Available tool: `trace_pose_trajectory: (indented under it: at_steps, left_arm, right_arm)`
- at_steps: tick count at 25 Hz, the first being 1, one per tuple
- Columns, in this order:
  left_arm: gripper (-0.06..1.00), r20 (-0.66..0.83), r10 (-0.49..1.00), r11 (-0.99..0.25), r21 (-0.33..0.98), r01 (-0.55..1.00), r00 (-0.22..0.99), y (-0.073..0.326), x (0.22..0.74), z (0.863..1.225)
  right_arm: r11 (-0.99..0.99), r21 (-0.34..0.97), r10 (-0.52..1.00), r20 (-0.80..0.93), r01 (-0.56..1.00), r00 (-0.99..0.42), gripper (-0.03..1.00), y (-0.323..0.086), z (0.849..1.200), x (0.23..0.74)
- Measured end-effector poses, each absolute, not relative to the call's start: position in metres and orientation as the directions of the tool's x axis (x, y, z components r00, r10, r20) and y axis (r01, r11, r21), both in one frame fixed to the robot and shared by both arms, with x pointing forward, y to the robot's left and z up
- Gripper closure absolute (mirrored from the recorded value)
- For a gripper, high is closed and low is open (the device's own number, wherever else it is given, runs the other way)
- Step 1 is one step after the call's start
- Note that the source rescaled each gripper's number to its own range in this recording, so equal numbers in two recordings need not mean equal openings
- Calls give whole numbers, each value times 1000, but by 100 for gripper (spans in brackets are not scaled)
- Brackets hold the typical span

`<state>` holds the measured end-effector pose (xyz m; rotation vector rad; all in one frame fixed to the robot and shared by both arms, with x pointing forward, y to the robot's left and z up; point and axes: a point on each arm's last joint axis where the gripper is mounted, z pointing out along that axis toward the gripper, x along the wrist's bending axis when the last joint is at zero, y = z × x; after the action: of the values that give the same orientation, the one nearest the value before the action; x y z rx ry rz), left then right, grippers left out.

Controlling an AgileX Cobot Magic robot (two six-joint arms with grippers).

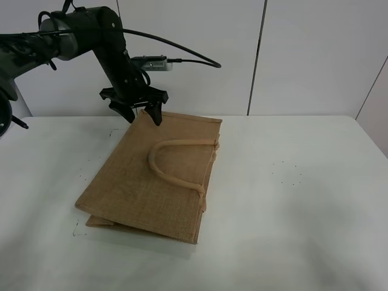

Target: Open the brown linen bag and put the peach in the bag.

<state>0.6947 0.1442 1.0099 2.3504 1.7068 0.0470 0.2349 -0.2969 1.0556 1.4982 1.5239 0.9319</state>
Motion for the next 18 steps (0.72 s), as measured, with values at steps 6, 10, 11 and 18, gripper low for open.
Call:
trace_pose_trajectory:
  at_steps: [6, 10, 11, 18]
  left_arm:
    - [-6, -21, 980, -187, 209, 960, 196, 201, 710, 1010]
    - [-6, -24, 994, -97, 205, 974, 104, 243, 716, 1010]
    - [-6, -27, 996, -82, 201, 976, 90, 250, 715, 1010]
    - [-6, -49, 997, -50, 170, 984, 59, 263, 689, 1026]
  right_arm:
    - [32, 907, 999, -40, 420, 8, -3, -297, 1056, 235]
    - [32, 907, 999, -40, 420, 8, -3, -297, 1056, 235]
    - [32, 907, 999, -40, 420, 8, -3, -297, 1056, 235]
    - [32, 907, 999, -40, 420, 8, -3, -297, 1056, 235]
